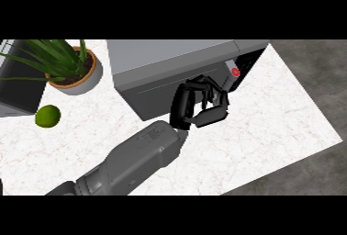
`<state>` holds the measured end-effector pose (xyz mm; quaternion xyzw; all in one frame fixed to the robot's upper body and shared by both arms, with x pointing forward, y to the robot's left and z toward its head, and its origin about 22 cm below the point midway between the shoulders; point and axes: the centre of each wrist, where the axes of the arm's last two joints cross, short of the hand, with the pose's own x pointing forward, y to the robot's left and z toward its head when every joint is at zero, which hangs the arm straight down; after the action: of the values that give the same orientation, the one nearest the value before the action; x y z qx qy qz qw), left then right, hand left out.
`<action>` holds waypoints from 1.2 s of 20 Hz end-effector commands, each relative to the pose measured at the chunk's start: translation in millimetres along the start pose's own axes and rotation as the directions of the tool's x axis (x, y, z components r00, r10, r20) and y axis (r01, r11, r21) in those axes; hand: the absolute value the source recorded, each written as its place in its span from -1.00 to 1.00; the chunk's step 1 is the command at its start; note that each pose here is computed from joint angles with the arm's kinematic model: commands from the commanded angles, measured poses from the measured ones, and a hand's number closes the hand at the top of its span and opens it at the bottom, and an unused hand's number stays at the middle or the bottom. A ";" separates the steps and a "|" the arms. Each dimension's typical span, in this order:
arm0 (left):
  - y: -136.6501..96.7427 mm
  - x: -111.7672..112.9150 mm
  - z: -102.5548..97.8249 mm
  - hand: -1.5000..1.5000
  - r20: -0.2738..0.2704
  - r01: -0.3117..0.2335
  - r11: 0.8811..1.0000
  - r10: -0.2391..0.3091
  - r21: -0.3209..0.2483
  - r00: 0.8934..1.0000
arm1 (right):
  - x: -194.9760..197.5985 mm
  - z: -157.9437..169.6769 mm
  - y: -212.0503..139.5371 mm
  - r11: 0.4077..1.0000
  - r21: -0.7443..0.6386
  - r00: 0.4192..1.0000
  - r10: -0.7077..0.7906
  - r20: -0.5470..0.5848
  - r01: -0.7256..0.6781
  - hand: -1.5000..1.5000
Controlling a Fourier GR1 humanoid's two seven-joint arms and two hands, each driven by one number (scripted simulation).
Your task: Pick up the milk, place it into the microwave and close the microwave
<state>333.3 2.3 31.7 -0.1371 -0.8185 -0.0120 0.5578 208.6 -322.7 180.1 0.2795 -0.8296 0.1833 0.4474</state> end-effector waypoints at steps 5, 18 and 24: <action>9.9 0.2 -21.4 1.00 -0.028 0.025 0.999 -0.024 0.040 0.999 | 5.6 -1.6 -4.7 1.000 0.016 1.000 -0.004 -0.005 0.004 -1.00; 21.6 -17.1 -14.5 1.00 -0.129 0.181 0.981 -0.172 0.065 0.977 | 11.5 -9.5 -2.7 0.992 0.109 0.997 -0.073 0.022 0.070 -1.00; 27.1 -23.9 -9.8 1.00 -0.181 0.215 0.972 -0.196 0.094 0.964 | 21.1 -10.5 -4.9 0.992 0.117 0.999 -0.044 0.026 0.041 -1.00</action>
<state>335.4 -5.6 28.9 -0.1082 -0.8119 -0.0772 0.5684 210.1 -325.3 198.6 0.3286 -0.8164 0.2117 0.4251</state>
